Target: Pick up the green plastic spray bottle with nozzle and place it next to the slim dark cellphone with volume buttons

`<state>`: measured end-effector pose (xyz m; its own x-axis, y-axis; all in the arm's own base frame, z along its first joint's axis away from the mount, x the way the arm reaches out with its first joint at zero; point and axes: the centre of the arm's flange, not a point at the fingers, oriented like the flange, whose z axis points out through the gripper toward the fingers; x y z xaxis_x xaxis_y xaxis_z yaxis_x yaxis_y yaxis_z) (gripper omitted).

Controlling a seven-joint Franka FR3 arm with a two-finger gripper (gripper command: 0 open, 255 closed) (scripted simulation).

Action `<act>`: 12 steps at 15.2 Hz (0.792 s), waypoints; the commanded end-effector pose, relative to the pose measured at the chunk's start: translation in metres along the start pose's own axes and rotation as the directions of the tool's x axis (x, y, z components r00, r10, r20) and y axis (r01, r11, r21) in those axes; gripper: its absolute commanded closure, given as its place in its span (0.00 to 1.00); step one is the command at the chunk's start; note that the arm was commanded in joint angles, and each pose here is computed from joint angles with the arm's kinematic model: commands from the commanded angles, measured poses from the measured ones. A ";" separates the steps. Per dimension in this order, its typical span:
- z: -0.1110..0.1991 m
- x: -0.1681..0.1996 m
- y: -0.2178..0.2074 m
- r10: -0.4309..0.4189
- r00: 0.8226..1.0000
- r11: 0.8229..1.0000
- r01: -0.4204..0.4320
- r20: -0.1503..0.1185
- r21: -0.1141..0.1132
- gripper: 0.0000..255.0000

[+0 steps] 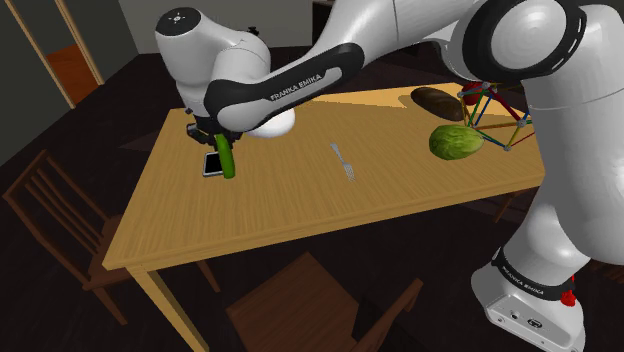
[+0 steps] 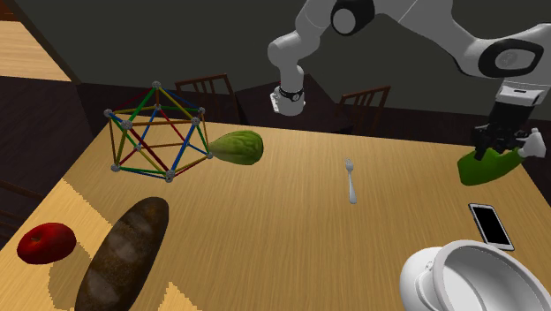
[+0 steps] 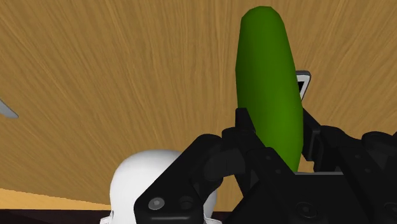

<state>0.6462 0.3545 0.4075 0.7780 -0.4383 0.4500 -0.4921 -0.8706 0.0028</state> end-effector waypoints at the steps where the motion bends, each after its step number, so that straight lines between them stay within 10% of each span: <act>1: 0.008 -0.005 -0.002 0.001 1.000 1.000 -0.001 0.000 0.000 1.00; 12: 0.044 -0.023 -0.002 0.001 1.000 1.000 -0.001 0.000 0.000 1.00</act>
<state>0.6466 0.3569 0.3599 0.7770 -0.4387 0.4515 -0.4919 -0.8707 0.0006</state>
